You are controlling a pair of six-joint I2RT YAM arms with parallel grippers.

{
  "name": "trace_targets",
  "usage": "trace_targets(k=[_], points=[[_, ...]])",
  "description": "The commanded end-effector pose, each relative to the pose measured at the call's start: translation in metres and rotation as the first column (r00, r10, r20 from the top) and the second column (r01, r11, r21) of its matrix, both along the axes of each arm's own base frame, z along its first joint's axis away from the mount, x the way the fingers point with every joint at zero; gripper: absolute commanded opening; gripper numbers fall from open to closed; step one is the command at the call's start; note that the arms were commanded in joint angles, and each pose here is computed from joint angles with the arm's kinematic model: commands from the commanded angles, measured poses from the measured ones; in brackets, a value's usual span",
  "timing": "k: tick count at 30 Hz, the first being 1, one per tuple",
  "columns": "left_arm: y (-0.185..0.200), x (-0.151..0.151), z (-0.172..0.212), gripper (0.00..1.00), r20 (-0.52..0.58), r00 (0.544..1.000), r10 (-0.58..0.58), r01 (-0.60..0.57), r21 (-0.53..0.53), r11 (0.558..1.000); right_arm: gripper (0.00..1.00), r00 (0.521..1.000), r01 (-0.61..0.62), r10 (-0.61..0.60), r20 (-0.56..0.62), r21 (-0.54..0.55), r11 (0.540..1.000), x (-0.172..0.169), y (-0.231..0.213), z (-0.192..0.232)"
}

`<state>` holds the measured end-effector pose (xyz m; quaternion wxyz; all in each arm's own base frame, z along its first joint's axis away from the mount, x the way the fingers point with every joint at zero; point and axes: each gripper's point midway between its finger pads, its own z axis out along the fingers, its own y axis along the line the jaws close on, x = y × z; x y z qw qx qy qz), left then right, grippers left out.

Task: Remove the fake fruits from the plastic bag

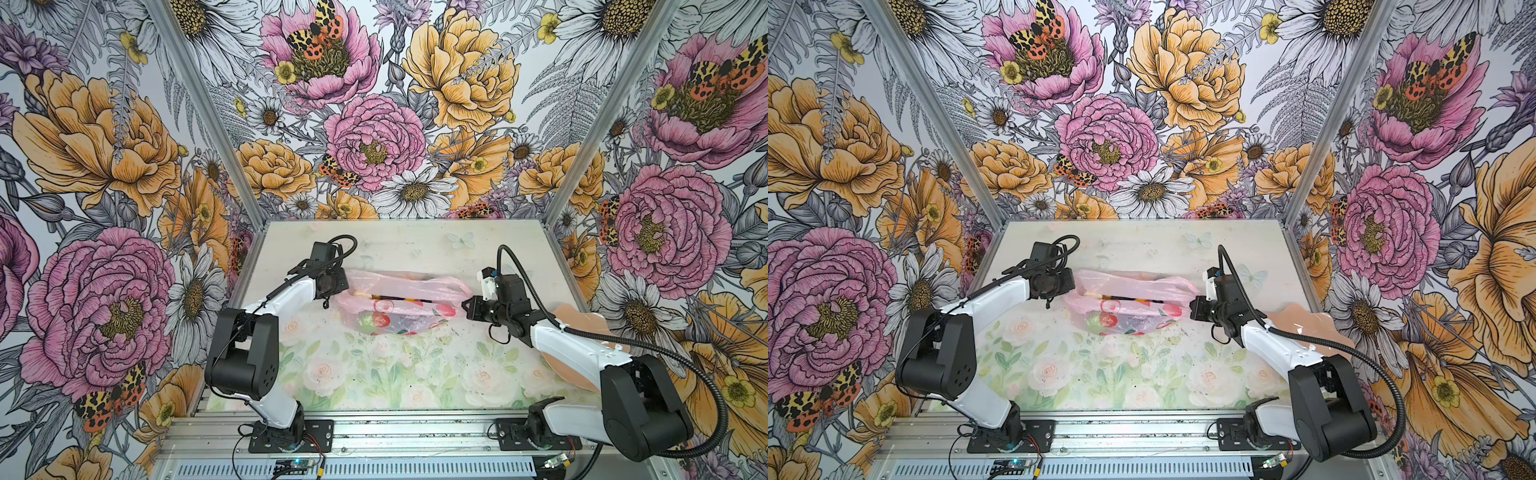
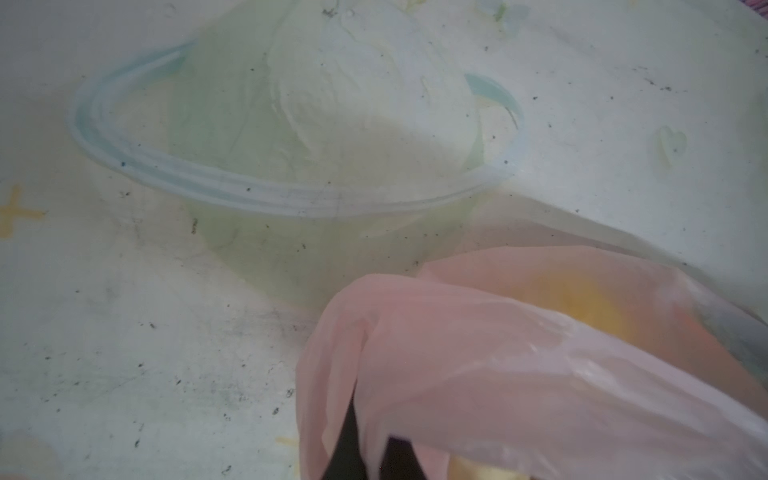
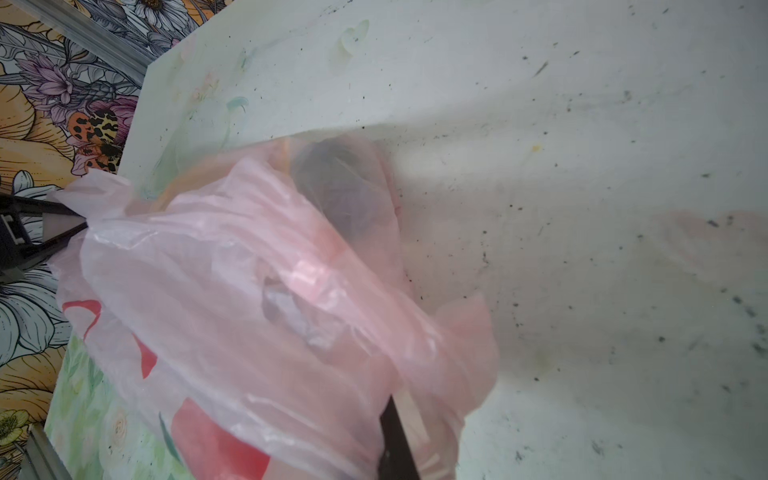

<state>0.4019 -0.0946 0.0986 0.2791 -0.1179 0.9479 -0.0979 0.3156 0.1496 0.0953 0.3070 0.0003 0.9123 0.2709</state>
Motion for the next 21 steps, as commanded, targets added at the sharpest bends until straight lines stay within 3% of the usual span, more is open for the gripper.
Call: trace_targets(k=[1,4,7,11,13,17,21], points=[[-0.009,0.006,0.014,0.1,0.035,0.999,-0.018,0.018,0.008,1.0,0.38,0.997,-0.023,0.03,0.076,-0.085,0.996,-0.001,0.0,0.02],[-0.004,0.002,0.019,0.31,0.041,0.999,-0.002,-0.001,0.058,0.998,0.64,0.992,0.027,-0.003,0.123,-0.197,0.98,-0.001,-0.013,0.039],[0.004,-0.009,0.032,0.45,0.072,0.997,0.037,-0.044,0.09,0.995,0.75,0.985,0.067,-0.017,0.171,-0.291,0.954,0.0,-0.024,0.061],[0.016,-0.026,0.047,0.63,0.112,0.989,0.095,-0.105,0.084,0.991,0.82,0.977,0.044,0.036,0.211,-0.362,0.931,-0.002,-0.023,0.085],[0.017,-0.037,0.049,0.67,0.11,0.988,0.108,-0.116,0.07,0.991,0.84,0.971,0.008,0.081,0.225,-0.368,0.93,-0.002,-0.013,0.093],[0.016,-0.056,0.051,0.75,0.125,0.98,0.153,-0.16,0.046,0.986,0.87,0.941,-0.077,0.221,0.255,-0.475,0.877,0.001,0.018,0.106],[-0.007,-0.063,0.042,0.79,0.1,0.988,0.116,-0.118,0.014,0.993,0.87,0.905,-0.195,0.358,0.228,-0.526,0.828,0.008,0.055,0.1]])
